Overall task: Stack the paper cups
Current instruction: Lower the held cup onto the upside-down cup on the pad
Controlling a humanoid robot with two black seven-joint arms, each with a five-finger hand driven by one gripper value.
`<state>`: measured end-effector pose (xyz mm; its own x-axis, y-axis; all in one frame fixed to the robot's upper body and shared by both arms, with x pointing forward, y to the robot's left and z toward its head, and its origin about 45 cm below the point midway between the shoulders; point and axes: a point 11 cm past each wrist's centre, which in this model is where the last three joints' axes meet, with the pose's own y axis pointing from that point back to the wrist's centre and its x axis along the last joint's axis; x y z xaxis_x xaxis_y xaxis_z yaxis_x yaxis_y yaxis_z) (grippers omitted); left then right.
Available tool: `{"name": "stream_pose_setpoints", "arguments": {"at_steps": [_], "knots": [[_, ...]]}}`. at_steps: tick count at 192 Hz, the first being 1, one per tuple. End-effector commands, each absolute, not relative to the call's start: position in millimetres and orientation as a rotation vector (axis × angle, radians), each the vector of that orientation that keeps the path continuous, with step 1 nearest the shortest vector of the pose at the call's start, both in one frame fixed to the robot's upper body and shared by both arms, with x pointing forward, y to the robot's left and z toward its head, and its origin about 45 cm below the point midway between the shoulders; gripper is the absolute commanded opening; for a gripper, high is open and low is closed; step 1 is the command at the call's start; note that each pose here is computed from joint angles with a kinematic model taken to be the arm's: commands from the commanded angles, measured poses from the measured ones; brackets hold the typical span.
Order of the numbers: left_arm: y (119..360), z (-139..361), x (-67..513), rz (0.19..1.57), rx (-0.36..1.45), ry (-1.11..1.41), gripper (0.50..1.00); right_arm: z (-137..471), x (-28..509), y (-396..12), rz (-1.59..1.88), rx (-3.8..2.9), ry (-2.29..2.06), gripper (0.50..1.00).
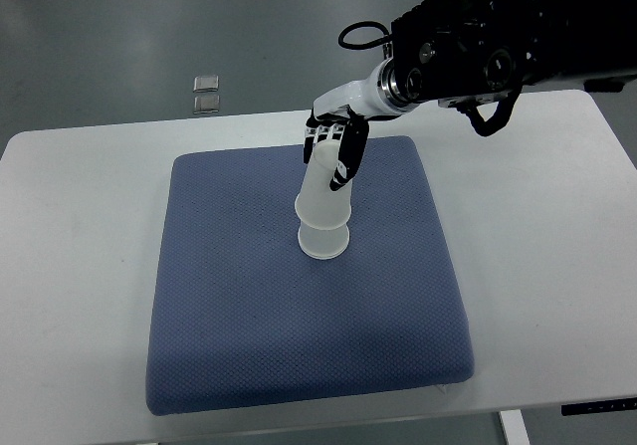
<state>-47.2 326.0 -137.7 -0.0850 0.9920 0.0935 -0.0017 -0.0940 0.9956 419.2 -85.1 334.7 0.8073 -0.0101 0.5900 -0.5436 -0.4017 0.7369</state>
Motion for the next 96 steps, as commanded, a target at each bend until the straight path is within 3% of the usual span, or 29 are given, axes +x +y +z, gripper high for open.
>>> {"name": "stream_pose_setpoints", "arguments": {"at_steps": [1,96], "knots": [[326.0,-137.7,-47.2,1.345,1.233,1.221,1.0,330.0,420.4,-86.9,0.618,1.911,-0.434,0.797],[326.1,-137.7,-47.1,1.346,1.232,1.222,1.0,308.1,427.7,-95.0,0.582,1.919,-0.469,0.807]]}}
